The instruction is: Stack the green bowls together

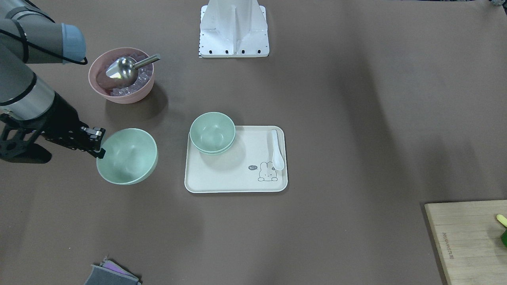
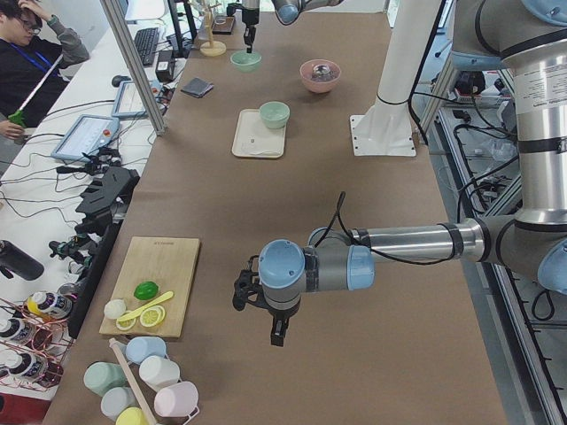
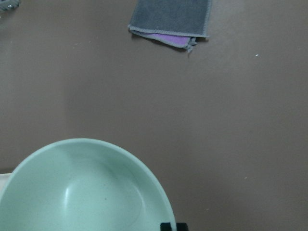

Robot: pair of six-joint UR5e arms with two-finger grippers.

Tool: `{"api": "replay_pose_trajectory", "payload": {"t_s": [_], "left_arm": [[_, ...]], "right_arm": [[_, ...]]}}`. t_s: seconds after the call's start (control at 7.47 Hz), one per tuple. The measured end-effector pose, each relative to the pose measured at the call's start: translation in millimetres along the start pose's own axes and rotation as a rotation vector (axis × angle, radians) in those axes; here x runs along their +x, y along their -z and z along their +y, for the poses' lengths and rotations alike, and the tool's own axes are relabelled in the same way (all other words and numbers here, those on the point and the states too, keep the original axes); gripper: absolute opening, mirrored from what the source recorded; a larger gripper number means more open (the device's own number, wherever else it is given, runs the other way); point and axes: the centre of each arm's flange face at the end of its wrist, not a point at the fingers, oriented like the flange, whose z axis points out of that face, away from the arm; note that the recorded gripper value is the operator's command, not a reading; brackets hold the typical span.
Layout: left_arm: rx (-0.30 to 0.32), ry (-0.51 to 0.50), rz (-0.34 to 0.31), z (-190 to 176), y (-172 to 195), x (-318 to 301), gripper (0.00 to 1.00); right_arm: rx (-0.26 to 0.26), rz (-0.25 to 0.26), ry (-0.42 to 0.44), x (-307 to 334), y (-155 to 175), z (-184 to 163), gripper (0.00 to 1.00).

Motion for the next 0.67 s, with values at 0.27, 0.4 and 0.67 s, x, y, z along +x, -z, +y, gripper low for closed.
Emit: {"api": "replay_pose_trajectory", "payload": {"t_s": [0.27, 0.4, 0.67], "left_arm": [[-0.003, 0.01, 0.001, 8, -2, -3, 0.98], [-0.005, 0.015, 0.002, 11, -2, -4, 0.98], [-0.013, 0.029, 0.004, 21, -6, -7, 0.98]], "right_arm": [[0.007, 0.042, -0.027, -65, -26, 32, 0.0], [0.004, 0.052, -0.035, -96, -35, 51, 0.0], [-0.012, 0.048, -0.028, -140, -51, 91, 0.0]]}}
